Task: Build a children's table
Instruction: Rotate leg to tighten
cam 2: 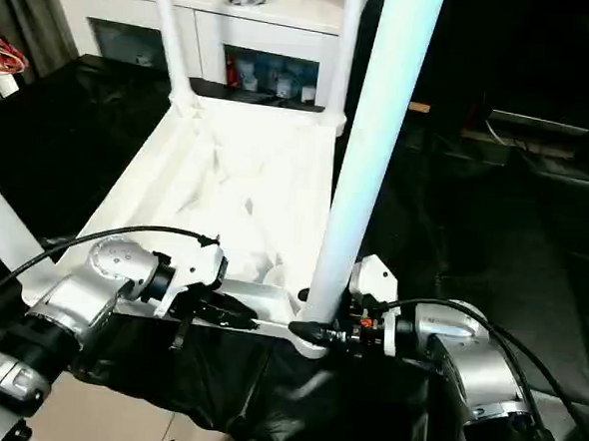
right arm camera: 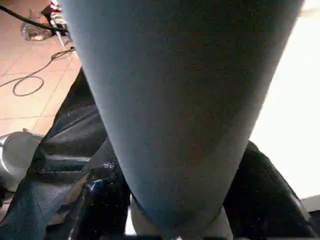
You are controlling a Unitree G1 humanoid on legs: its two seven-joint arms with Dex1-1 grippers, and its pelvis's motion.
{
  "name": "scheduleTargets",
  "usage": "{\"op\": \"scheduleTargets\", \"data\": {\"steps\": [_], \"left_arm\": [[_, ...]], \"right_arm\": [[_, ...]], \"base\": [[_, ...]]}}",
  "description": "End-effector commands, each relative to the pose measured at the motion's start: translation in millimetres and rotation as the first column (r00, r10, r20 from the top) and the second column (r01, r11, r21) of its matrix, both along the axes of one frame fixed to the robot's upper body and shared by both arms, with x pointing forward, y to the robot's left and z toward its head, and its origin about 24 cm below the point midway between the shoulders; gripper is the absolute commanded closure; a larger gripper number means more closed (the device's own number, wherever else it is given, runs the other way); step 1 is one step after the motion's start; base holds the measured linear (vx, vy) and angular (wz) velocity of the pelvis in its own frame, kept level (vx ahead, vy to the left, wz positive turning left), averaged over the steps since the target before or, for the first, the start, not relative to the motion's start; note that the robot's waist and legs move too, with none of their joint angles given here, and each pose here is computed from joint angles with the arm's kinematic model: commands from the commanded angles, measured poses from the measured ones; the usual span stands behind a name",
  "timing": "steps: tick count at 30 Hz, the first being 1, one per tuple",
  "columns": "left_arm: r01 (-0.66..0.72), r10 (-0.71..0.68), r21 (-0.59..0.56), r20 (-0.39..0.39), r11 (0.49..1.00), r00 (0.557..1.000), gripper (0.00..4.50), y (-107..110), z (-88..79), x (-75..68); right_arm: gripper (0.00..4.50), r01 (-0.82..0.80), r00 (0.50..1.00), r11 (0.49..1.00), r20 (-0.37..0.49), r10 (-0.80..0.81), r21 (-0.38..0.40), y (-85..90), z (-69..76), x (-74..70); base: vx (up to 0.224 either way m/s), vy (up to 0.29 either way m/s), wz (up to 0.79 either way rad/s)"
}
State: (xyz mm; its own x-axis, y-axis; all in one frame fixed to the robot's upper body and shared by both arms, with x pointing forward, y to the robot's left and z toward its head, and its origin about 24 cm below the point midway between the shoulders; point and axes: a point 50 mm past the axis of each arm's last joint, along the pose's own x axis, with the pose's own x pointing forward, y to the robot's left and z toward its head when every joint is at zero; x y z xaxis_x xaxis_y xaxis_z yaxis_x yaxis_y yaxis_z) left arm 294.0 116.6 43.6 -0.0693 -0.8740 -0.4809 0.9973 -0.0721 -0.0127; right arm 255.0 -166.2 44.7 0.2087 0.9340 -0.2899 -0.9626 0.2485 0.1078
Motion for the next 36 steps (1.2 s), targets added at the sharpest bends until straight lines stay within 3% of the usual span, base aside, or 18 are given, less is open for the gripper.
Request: {"op": "scheduleTargets", "data": {"steps": [1,9,13,15,16,17,20,27,28,34,36], "left_arm": [[-0.021,0.022,-0.014,0.063,1.000,0.998,4.50,-2.6,12.2,9.0],[-0.119,0.122,-0.043,0.089,0.992,0.988,4.50,-10.6,9.5,12.9],[-0.189,0.196,-0.080,0.103,0.979,0.975,4.50,-24.4,6.9,14.0],[-0.234,0.245,-0.104,0.105,0.967,0.964,4.50,-38.9,4.0,12.9],[-0.236,0.247,-0.106,0.105,0.966,0.963,4.50,-39.6,3.9,12.8],[-0.259,0.272,-0.120,0.101,0.958,0.957,4.50,-49.6,2.5,11.7],[-0.285,0.299,-0.131,0.110,0.950,0.948,4.50,-65.5,1.1,10.2],[-0.310,0.328,-0.139,0.138,0.941,0.934,4.50,-97.3,1.9,6.1],[-0.309,0.328,-0.141,0.137,0.941,0.935,4.50,-98.9,2.1,5.4],[-0.301,0.318,-0.138,0.124,0.944,0.940,4.50,-93.1,1.9,5.1],[-0.293,0.310,-0.139,0.122,0.946,0.943,4.50,-89.6,2.3,5.3]], "right_arm": [[2.46,-0.077,0.996,0.997,-0.047,0.078,0.023,11.8,-7.4,-9.9],[2.53,0.055,0.998,0.998,-0.023,-0.054,0.037,16.1,-11.0,-2.5],[2.54,0.236,0.972,0.972,-0.014,-0.236,0.009,24.3,-23.8,7.8],[2.56,0.413,0.910,0.910,-0.008,-0.413,-0.046,29.8,-37.1,18.5],[2.56,0.421,0.907,0.906,-0.007,-0.422,-0.048,30.0,-37.6,19.0],[2.56,0.528,0.848,0.846,-0.002,-0.529,-0.074,33.0,-44.2,26.2],[2.56,0.623,0.779,0.779,-0.035,-0.626,-0.072,42.2,-49.1,33.7],[2.56,0.643,0.762,0.766,-0.086,-0.642,-0.011,77.6,-44.4,42.5],[2.22,0.644,0.761,0.765,-0.100,-0.641,-0.002,79.4,-43.9,42.9],[1.54,0.602,0.795,0.799,-0.109,-0.597,0.017,74.3,-40.5,39.1],[1.54,0.574,0.816,0.818,-0.091,-0.571,0.015,70.7,-39.8,36.5]], "base": [[0.000,0.000,0.00],[0.000,0.000,0.00],[0.000,0.000,0.00],[0.000,0.000,0.00],[0.000,0.000,0.00],[0.000,0.000,0.00],[0.000,0.000,0.00],[0.000,0.000,0.00],[0.000,0.000,0.00],[0.000,0.000,0.00],[0.000,0.000,0.00]]}}
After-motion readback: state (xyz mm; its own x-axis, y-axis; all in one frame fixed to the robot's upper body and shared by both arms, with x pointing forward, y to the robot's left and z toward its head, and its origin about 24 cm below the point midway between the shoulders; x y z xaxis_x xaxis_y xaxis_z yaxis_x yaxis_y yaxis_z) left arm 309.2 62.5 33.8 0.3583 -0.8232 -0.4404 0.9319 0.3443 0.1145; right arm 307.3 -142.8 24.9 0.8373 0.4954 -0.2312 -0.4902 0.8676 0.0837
